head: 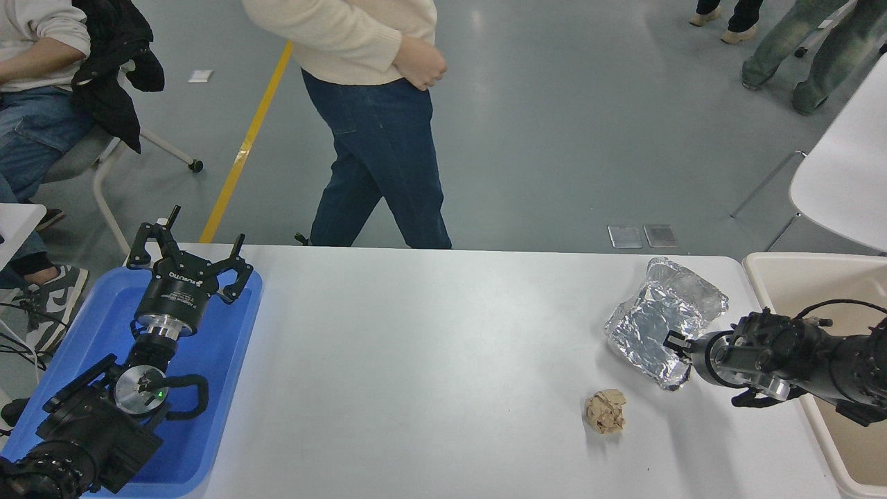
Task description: Pick up foil plate and place in dustbin
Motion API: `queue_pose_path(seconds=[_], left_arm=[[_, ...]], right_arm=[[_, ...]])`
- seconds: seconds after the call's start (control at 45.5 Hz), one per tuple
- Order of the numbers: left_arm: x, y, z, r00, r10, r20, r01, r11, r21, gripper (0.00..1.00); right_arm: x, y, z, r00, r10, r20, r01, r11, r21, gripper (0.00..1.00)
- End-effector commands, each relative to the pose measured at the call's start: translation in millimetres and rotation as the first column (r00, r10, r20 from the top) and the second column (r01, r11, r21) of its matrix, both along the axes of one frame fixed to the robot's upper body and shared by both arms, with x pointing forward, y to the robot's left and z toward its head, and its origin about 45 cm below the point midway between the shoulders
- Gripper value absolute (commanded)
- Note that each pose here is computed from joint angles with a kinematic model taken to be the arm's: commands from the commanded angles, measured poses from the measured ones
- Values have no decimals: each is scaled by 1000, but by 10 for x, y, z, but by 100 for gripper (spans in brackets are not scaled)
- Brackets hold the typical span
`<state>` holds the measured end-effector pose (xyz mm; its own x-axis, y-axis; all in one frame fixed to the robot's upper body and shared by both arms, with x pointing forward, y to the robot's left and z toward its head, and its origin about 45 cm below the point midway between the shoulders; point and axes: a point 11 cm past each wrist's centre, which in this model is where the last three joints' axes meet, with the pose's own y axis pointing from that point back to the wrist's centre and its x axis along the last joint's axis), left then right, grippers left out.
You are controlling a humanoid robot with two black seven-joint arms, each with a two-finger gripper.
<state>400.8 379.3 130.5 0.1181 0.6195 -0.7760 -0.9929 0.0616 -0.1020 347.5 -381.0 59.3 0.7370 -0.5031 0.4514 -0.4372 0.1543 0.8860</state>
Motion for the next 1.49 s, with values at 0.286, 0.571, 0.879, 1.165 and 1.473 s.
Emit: queue_pose_path(seconds=[0.286,0.571,0.879,1.165,1.473], left_arm=[[-1,-1,-2,1000,-1,-1,1,1000,0,100],[4,-3,4,1000,-2,0,2,1000,0,100],[-1,-1,-3,1000,-1,-1,1,1000,0,100],[-1,-1,-3,1000,-1,-1,1,1000,0,100],[-1,-1,-3,1000,-1,-1,1,1000,0,100]], right_arm=[[118,-183,1208,994,66,-91,-56,992,112,0],[54,-60,1939,950,230,-211,-202,969,145,0],[-54,18,2583,918,336,-212,-303,937,172,0],[-89,86,3156,913,384,-137,-370,922,117,0],[-80,61,3614,934,351,-72,-343,934,95,0]])
